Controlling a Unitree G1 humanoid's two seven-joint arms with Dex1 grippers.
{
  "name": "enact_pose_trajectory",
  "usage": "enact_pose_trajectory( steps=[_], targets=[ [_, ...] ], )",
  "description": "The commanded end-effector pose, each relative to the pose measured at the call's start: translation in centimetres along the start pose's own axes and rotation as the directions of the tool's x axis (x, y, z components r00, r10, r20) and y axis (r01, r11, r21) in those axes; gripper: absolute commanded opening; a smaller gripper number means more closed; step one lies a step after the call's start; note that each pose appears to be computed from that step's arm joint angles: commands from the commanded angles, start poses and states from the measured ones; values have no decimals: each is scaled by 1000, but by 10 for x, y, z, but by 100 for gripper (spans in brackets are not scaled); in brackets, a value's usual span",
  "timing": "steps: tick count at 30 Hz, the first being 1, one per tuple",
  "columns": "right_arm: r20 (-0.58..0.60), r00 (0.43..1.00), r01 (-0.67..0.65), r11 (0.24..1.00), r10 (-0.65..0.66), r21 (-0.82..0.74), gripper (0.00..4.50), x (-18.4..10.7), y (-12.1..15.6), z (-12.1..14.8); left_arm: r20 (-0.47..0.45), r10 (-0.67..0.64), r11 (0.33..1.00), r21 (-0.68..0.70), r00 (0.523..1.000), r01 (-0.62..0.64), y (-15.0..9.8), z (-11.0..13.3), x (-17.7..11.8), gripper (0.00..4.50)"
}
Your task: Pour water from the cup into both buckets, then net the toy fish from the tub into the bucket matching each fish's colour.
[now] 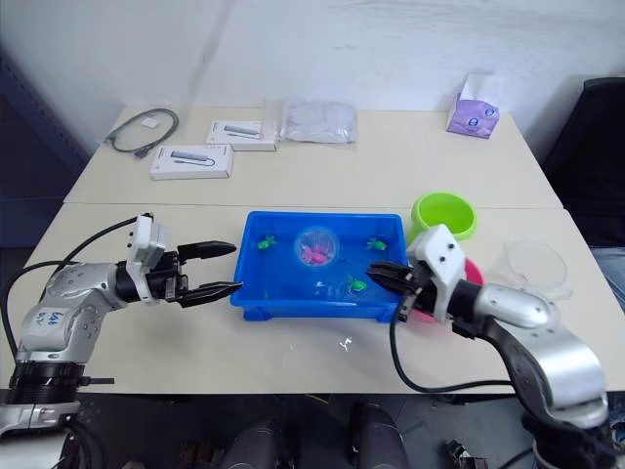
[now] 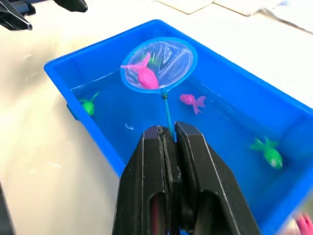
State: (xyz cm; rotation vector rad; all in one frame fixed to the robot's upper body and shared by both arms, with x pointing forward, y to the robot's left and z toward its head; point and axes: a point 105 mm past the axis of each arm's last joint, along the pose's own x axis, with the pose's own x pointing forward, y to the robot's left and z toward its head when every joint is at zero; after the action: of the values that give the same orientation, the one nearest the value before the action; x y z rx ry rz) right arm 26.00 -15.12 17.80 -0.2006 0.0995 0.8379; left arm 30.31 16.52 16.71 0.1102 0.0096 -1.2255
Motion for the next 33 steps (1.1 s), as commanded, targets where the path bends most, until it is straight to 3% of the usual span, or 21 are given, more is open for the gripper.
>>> enact_pose_trajectory(
  steps=[1, 4, 8, 12, 15, 22, 26, 33],
  targets=[
    [82, 986, 150, 988, -146, -42, 0, -30, -11, 19, 71, -56, 997, 56, 996, 52, -8, 20, 19, 442],
    [90, 959, 275, 957, -267, -91, 0, -59, -21, 17, 80, -103, 993, 61, 992, 98, -13, 24, 33, 442],
    [87, 877, 479, 869, -472, -125, 0, -101, -38, 10, 91, -144, 989, 56, 985, 139, -15, 27, 43, 442],
    [76, 837, 546, 820, -541, -174, 0, -124, -42, 3, 106, -157, 987, 43, 982, 153, -15, 29, 47, 442],
    [-11, 831, 529, 797, -556, -291, 0, -139, -39, -19, 94, -196, 980, 35, 976, 193, -18, 26, 52, 442],
    [-25, 797, 516, 701, -604, -492, 0, -145, -40, -49, 114, -215, 976, 63, 970, 209, -17, 30, 60, 442],
    [28, 800, 459, 582, -599, -671, 0, -143, -39, -53, 128, -210, 976, 88, 969, 200, -14, 34, 63, 442],
    [70, 827, 261, 270, -558, -927, 0, -142, -28, -59, 126, -202, 977, 95, 971, 191, -13, 33, 61, 442]
  ],
)
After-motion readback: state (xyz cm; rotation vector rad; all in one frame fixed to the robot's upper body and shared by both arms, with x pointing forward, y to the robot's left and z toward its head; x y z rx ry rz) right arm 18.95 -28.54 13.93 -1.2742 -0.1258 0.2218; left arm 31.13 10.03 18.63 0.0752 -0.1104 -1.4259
